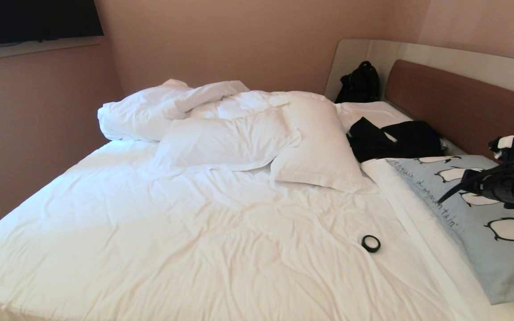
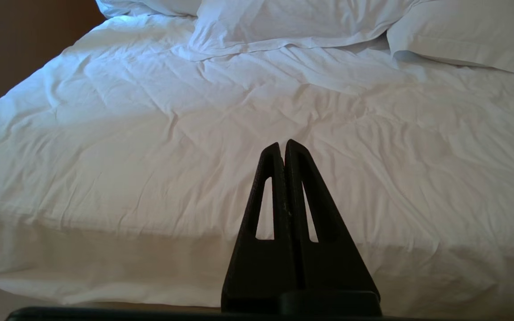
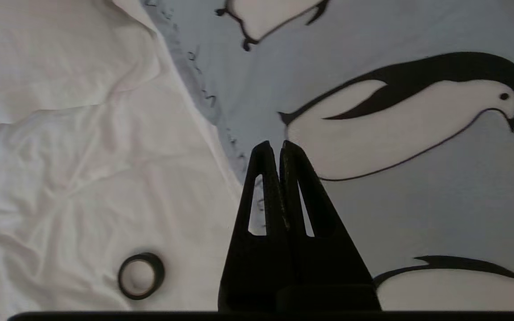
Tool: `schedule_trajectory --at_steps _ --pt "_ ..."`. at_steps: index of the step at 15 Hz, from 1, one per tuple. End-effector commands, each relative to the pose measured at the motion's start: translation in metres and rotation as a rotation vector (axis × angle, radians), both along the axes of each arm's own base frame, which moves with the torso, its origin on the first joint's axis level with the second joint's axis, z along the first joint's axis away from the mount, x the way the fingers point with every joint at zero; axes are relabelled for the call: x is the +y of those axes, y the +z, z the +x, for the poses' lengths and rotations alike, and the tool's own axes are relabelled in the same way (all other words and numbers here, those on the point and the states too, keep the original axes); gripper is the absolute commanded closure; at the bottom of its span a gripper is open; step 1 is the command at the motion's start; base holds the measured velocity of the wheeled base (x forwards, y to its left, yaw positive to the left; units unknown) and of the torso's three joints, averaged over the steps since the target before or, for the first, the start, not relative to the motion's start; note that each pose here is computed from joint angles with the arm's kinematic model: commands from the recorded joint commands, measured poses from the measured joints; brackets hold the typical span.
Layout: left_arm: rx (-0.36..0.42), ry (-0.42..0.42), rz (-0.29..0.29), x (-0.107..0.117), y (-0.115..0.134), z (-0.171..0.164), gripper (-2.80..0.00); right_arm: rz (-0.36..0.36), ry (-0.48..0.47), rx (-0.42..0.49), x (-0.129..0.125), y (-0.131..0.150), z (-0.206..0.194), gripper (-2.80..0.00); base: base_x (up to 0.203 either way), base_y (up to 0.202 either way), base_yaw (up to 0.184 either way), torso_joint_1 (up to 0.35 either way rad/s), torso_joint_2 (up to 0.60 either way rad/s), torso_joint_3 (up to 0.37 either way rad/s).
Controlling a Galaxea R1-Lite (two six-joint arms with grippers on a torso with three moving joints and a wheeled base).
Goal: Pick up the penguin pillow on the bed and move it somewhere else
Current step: Pick up the pillow
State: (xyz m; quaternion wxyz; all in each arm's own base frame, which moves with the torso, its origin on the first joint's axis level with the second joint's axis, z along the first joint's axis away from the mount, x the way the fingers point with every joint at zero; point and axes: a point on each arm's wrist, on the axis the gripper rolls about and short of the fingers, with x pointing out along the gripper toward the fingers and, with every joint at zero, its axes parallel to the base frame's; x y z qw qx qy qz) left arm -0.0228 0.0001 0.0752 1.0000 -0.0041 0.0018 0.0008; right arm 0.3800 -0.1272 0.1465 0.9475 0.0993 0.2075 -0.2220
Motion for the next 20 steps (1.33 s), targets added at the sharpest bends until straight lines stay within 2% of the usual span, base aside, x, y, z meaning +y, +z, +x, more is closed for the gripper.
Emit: schedule_trajectory --at_steps 1,3,6,9,12,14,20 --pt "0.001 0.0 0.0 0.0 0.0 0.0 0.0 -0.027 0.0 0.047 -0.007 -0.013 0.001 -2.8 0.0 0.0 0.0 0.0 0.0 0.0" --pt "0.001 0.0 0.0 0.0 0.0 0.0 0.0 -0.07 0.001 0.052 -0.011 -0.015 0.002 -2.8 0.0 0.0 0.0 0.0 0.0 0.0" --pt "0.001 0.0 0.0 0.0 0.0 0.0 0.0 -0.165 -0.06 0.078 -0.015 -0.015 0.001 -2.8 0.0 0.0 0.0 0.0 0.0 0.0" --pt "0.001 0.0 -0.001 0.0 0.0 0.0 0.0 -0.23 -0.075 0.079 -0.018 -0.026 0.005 -2.8 0.0 0.0 0.0 0.0 0.0 0.0" --pt "0.001 0.001 0.0 0.0 0.0 0.0 0.0 -0.328 -0.095 0.093 -0.021 -0.039 0.008 -2.8 0.0 0.0 0.0 0.0 0.0 0.0" --pt "0.001 0.0 0.0 0.0 0.0 0.0 0.0 -0.349 -0.091 0.101 -0.023 -0.05 0.01 -2.8 0.0 0.0 0.0 0.0 0.0 0.0" --pt "0.001 0.0 -0.001 0.0 0.0 0.0 0.0 -0.331 -0.101 0.168 -0.039 -0.094 0.022 -2.8 0.0 0.0 0.0 0.0 0.0 0.0"
